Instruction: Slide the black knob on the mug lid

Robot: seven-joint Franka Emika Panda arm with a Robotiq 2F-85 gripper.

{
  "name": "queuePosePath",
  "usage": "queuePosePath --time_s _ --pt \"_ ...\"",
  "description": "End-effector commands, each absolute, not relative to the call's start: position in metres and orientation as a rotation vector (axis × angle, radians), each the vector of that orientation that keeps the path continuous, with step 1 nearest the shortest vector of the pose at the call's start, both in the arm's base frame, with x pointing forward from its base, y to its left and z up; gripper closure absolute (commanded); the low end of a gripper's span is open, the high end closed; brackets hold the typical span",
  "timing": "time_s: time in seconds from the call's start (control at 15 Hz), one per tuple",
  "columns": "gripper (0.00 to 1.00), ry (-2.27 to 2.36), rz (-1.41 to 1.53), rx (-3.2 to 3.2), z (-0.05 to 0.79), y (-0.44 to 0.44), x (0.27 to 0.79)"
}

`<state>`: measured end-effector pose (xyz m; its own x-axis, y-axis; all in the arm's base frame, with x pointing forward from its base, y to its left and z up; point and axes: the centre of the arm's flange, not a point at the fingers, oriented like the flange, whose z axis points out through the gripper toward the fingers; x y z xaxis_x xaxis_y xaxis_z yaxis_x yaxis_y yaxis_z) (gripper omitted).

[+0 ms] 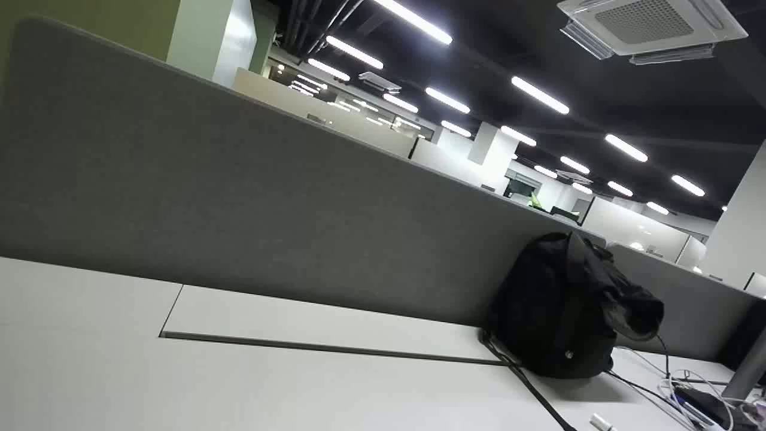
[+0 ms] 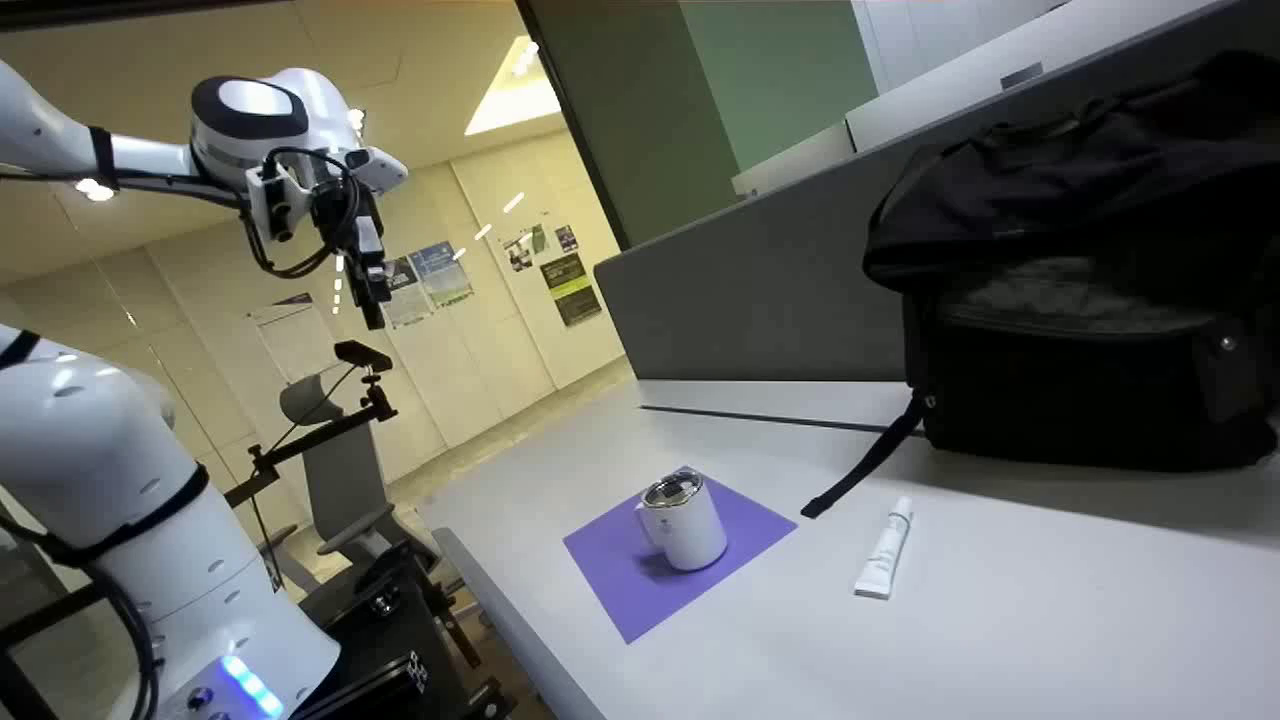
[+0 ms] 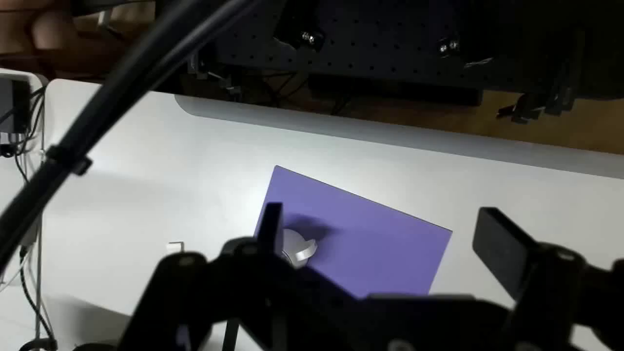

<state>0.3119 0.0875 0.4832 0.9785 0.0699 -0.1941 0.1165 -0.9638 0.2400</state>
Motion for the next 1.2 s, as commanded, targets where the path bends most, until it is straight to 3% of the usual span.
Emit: queuePosePath --time_s 0.0,0.67,0.73,0.8,1.13 --pt "0.0 0.138 -0.269 2.873 0.483 0.087 0.312" --pt "0.0 0.138 -0.268 2.873 0.483 0.088 0.312" --pt "0.0 0.057 -0.158 2.876 0.487 0.082 0.307" --pt "0.0 -0.001 -0.07 2.901 0.46 0.067 0.352" --pt "0.0 -0.151 0.348 2.939 0.433 -0.003 0.394"
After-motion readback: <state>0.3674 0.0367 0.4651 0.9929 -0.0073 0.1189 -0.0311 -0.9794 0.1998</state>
